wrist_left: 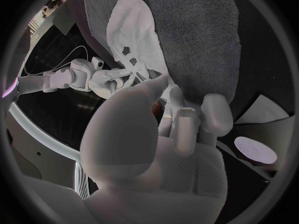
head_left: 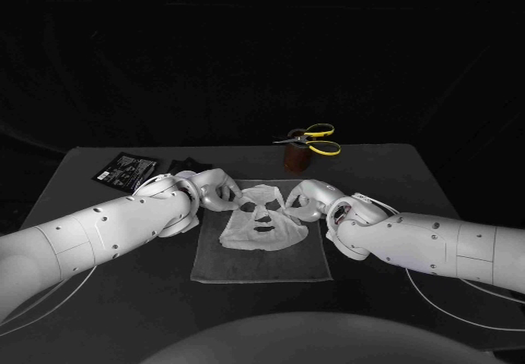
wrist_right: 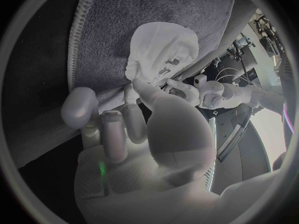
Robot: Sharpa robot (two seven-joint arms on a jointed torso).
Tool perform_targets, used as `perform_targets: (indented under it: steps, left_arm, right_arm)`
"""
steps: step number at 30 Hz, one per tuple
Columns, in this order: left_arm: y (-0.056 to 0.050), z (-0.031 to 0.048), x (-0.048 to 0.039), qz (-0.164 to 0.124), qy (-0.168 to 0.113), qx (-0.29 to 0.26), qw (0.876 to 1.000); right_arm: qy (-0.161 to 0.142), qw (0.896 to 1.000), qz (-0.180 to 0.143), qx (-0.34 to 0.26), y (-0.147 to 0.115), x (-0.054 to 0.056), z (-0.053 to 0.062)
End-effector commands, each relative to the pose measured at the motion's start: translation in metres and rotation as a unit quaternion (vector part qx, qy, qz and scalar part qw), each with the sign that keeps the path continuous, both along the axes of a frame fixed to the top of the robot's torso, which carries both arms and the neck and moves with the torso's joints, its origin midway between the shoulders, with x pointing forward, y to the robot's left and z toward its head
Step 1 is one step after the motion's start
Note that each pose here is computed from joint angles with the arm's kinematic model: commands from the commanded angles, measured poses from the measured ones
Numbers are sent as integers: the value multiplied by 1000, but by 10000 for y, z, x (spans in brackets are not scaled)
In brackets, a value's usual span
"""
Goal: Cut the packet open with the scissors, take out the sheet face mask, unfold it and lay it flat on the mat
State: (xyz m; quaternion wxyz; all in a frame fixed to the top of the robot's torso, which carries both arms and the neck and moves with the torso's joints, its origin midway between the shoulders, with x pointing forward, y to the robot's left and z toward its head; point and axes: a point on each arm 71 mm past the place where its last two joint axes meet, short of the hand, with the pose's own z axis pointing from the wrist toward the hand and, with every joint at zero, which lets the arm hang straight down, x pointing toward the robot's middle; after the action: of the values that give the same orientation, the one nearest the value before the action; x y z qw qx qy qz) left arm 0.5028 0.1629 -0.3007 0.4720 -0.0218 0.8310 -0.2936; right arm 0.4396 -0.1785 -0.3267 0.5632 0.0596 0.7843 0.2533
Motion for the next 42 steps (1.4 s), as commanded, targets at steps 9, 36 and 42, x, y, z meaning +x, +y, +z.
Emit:
perform_targets:
  steps: [9,36,42]
  left_arm:
    - [-11,-18,-14,-1,9,1,1000]
    - [12,-25,-11,1,13,3,1000]
    - [16,-26,-11,2,13,4,1000]
  right_arm:
    - [-4,1000,0,-15,-5,-2,-21]
    - [-15,1000,-23,-3,-133,21,0]
    - [-5,999,-36,-7,-190,49,-21]
